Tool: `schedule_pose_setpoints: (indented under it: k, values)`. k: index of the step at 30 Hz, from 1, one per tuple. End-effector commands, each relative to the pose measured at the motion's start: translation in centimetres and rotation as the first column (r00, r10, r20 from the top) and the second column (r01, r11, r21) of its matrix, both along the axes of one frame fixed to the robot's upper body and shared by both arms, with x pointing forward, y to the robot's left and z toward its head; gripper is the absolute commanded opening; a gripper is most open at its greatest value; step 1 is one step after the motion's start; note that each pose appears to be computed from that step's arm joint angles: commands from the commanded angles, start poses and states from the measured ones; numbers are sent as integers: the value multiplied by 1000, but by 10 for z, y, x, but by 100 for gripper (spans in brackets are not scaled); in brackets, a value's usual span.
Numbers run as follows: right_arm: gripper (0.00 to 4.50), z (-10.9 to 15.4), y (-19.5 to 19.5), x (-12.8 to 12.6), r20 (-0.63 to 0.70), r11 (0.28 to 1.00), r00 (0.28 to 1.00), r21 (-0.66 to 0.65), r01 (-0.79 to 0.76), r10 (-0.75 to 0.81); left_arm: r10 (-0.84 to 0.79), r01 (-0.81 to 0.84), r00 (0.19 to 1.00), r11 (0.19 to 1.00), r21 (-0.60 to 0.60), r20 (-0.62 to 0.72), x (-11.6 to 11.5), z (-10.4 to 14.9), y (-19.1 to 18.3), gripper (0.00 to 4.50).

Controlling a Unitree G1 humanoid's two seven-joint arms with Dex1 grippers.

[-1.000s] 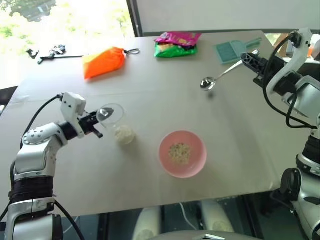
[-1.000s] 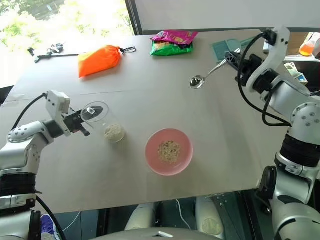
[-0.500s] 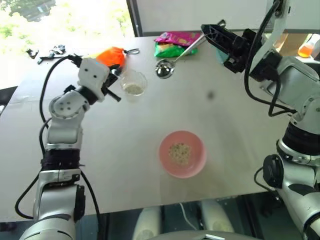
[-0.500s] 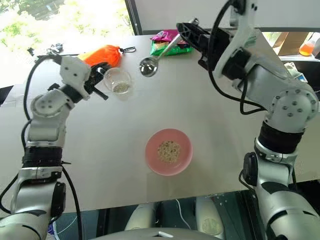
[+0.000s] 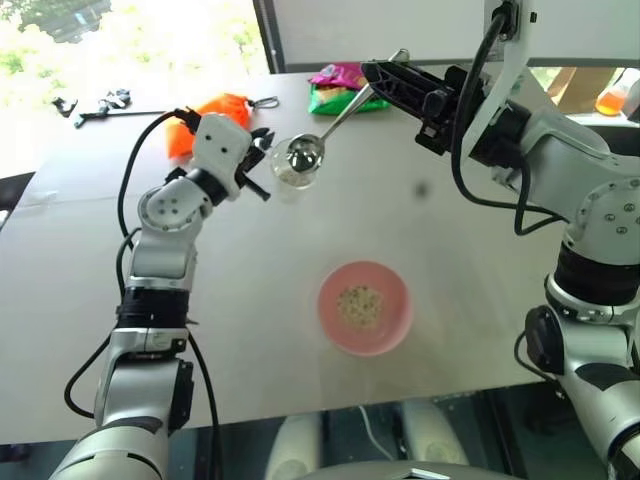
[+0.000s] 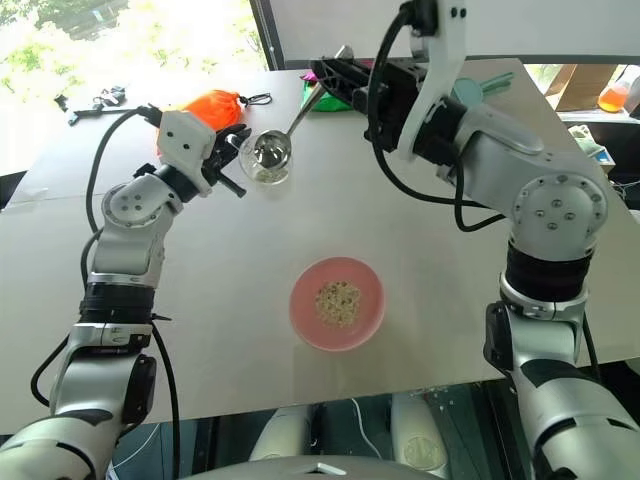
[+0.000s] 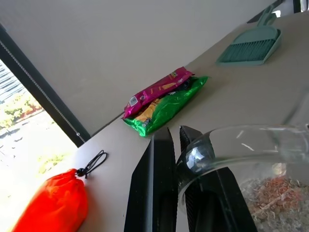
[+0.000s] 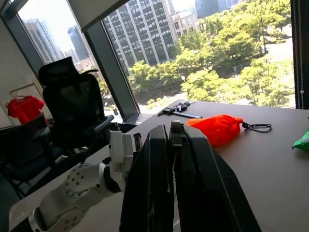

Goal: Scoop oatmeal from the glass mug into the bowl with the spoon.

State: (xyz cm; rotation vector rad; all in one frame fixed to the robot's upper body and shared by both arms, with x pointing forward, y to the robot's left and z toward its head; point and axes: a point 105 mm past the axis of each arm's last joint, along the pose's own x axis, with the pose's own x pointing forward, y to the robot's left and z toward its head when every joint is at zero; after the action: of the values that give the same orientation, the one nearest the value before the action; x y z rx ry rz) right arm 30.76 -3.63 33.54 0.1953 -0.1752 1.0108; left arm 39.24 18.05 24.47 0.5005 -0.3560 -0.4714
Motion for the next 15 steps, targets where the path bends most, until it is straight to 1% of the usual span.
schedule_pose_setpoints:
  k: [1, 2, 5, 7, 12, 15]
  values:
    - [0, 1, 7, -2, 125, 996, 992, -73, 44, -34, -37, 41, 995, 998, -48, 88, -14, 27, -9, 5]
    - [0, 0, 8, -1, 138, 995, 990, -88, 55, -42, -38, 42, 996, 998, -55, 84, -15, 27, -10, 5]
    - [0, -15, 17, 6, 238, 969, 969, -216, 118, -65, -50, 56, 996, 996, -71, 78, -19, 26, -19, 5]
    - [0, -25, 24, 9, 298, 947, 953, -288, 143, -54, -54, 59, 996, 995, -77, 71, -20, 25, -24, 5]
    - [0, -40, 32, 13, 361, 916, 932, -366, 165, -23, -56, 60, 997, 995, -76, 60, -23, 20, -30, 5]
    - [0, -50, 36, 11, 368, 901, 929, -411, 141, 23, -54, 58, 997, 995, -80, 52, -23, 18, -31, 5]
